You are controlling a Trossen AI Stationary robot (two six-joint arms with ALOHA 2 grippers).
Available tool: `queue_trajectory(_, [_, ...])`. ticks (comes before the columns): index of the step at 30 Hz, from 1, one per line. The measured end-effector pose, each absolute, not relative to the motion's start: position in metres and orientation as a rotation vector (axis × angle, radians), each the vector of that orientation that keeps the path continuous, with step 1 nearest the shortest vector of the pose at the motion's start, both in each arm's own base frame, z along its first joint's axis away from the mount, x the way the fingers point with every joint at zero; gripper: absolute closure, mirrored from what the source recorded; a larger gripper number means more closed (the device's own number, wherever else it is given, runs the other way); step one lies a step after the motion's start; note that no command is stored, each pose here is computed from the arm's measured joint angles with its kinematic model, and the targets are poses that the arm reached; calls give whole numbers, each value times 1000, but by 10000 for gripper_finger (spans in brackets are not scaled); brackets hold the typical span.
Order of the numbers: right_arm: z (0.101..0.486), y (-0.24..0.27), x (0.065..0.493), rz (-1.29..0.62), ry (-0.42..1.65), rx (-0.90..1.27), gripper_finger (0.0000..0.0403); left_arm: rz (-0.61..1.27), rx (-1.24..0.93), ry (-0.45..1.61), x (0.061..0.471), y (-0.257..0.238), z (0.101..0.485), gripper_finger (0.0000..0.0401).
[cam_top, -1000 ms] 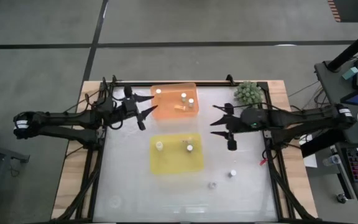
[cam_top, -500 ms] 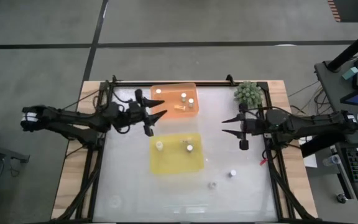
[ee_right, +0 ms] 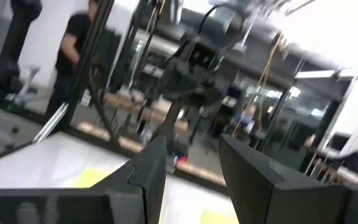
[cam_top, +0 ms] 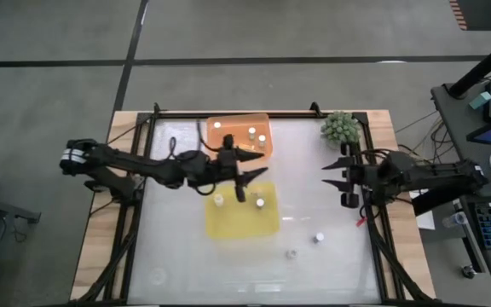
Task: Pick and place medicine bottles into bin by pill shape (circle, oval)
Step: Put the transparent capsule bottle into the yellow bin
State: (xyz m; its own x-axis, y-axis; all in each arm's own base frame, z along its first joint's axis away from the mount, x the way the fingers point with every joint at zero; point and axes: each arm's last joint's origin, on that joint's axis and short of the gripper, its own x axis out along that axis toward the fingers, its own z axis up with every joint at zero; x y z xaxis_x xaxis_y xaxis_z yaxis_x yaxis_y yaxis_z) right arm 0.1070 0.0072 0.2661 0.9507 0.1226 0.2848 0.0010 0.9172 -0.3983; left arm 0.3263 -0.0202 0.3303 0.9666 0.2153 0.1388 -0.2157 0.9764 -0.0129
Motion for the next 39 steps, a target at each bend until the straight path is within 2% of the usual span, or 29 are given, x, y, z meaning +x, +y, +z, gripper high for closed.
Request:
queue_trajectory(8, [255, 7, 97, 40, -428, -400, 264, 171, -47, 0, 367, -47, 343, 230])
queue_trajectory(13, [249, 7, 94, 53, -429, -338, 264, 146, -64, 74, 381, -63, 347, 230])
queue_trajectory(27, [231, 9, 95, 120, -332, -199, 264, 128, -175, 228, 374, -109, 335, 230])
queue_trajectory(39, [225, 9, 97, 140, -258, -128, 264, 104, -220, 373, 409, -133, 290, 230])
